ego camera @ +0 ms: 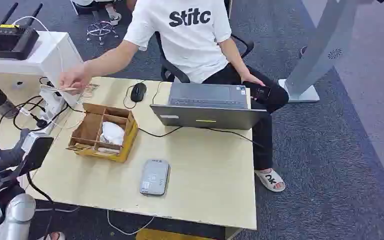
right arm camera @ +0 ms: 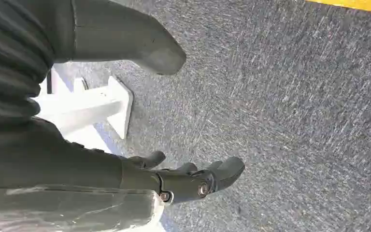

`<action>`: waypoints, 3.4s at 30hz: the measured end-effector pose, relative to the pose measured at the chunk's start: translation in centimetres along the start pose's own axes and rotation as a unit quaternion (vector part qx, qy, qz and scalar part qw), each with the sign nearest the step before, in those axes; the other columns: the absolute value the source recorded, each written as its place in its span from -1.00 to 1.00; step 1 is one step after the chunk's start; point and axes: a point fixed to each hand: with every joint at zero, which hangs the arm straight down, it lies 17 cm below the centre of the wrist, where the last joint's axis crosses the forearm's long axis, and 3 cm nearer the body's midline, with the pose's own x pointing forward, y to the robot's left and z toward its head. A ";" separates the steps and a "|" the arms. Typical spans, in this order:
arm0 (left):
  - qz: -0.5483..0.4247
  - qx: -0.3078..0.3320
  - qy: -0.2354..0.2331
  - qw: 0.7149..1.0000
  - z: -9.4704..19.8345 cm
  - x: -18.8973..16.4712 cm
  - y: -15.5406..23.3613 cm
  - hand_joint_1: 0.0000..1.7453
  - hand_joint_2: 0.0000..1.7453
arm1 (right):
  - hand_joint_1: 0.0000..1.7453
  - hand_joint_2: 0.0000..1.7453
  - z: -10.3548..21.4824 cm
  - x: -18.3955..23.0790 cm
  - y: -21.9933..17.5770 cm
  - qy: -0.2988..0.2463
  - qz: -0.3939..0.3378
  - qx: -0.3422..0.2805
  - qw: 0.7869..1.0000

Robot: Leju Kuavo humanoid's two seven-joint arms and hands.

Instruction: Pass the card to the sensor for recognition and then transmit it.

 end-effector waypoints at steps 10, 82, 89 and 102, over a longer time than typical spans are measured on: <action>0.164 -0.007 -0.010 0.986 -1.9 4.5 -0.6 -1.00 1.00 | -1.00 1.00 0.0 -0.1 0.0 0.000 0.005 0.002 1.000; 0.041 -0.243 -0.159 0.956 10.8 20.9 -13.8 1.00 1.00 | -1.00 1.00 0.0 -0.5 0.7 0.016 0.015 0.030 0.999; 0.029 -0.276 -0.159 0.947 13.5 21.3 -15.2 1.00 1.00 | -1.00 1.00 0.1 -0.5 0.9 0.015 0.015 0.032 0.999; 0.019 -0.315 -0.153 0.936 16.6 20.7 -17.2 1.00 1.00 | -1.00 1.00 0.1 -0.6 0.9 0.020 0.015 0.032 0.999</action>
